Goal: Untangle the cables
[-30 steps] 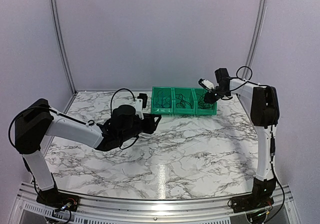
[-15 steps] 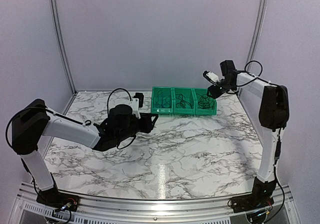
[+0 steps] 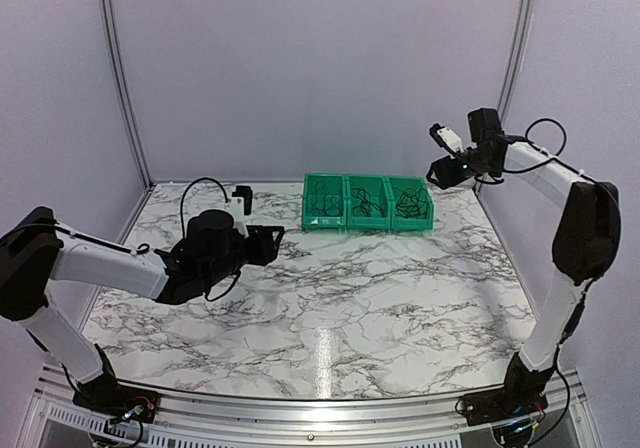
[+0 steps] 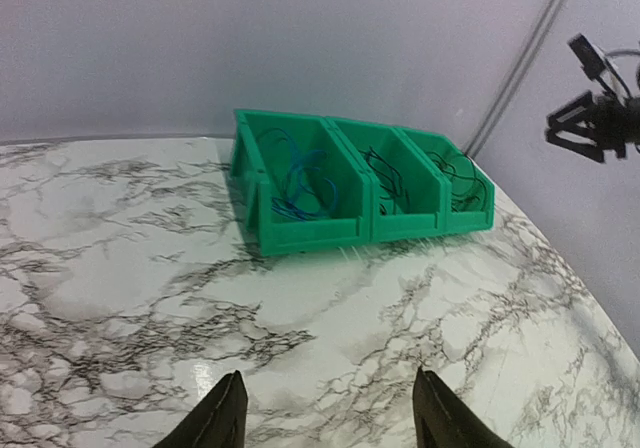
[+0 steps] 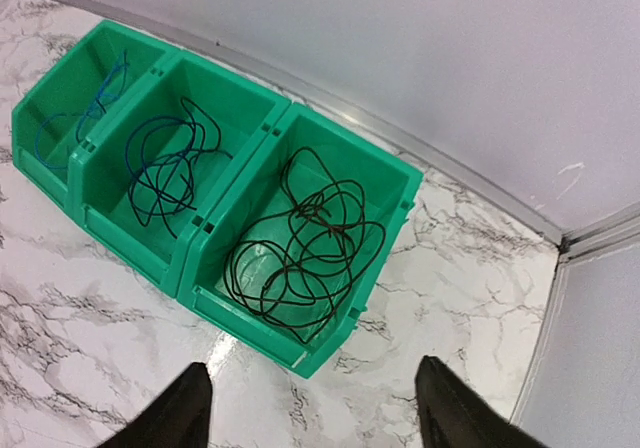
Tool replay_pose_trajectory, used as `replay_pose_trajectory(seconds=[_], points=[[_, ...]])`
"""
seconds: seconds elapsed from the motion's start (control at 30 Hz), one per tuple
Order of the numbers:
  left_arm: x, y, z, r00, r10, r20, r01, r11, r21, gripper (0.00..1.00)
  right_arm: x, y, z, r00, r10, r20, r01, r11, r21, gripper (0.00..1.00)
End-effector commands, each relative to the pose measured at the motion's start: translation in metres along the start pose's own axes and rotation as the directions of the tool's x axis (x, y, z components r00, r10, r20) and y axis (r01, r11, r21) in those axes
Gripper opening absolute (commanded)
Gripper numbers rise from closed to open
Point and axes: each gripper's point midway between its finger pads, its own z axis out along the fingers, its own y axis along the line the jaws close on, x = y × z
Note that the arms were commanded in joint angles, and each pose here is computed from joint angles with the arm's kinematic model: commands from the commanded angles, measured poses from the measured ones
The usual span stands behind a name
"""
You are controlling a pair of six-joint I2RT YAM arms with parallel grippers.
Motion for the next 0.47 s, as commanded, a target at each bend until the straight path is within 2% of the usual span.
replay_pose_trajectory(seconds=[0.0,0.03,0.07,0.17,0.23,0.3,0.37,0.43], points=[[-0.035,0.036,-0.027,0.998,0.050,0.033,-0.045,0.988,-0.148,0.67,-0.042,-0.009,-0.073,0.967,0.008,0.254,-0.014,1.000,0.024,0.92],[-0.037,0.040,-0.031,0.998,0.066,0.009,-0.063,0.984,-0.169,0.80,-0.040,-0.005,-0.082,0.962,-0.004,0.273,-0.004,1.000,0.028,0.98],[-0.041,0.043,-0.035,0.996,0.085,-0.012,-0.086,0.978,-0.192,0.96,-0.037,-0.001,-0.090,0.958,-0.011,0.288,0.002,1.000,0.030,0.99],[-0.048,0.055,-0.042,0.988,0.123,-0.098,-0.147,0.946,-0.288,0.99,-0.028,0.008,-0.117,0.936,-0.032,0.351,0.009,0.998,0.067,0.99],[-0.050,0.074,-0.047,0.979,0.115,-0.166,-0.175,0.893,-0.414,0.99,-0.008,-0.011,-0.130,0.917,0.006,0.398,-0.102,0.970,0.220,0.99],[-0.056,0.084,-0.048,0.963,0.136,-0.231,-0.237,0.838,-0.492,0.99,0.007,-0.034,-0.153,0.867,0.068,0.494,-0.269,0.897,0.350,0.98],[-0.057,0.084,-0.045,0.941,0.159,-0.300,-0.296,0.817,-0.496,0.99,0.024,-0.037,-0.152,0.861,0.106,0.497,-0.324,0.868,0.375,0.99],[-0.059,0.072,-0.040,0.927,0.166,-0.338,-0.311,0.842,-0.440,0.99,0.032,-0.033,-0.149,0.865,0.105,0.490,-0.315,0.874,0.369,0.99]])
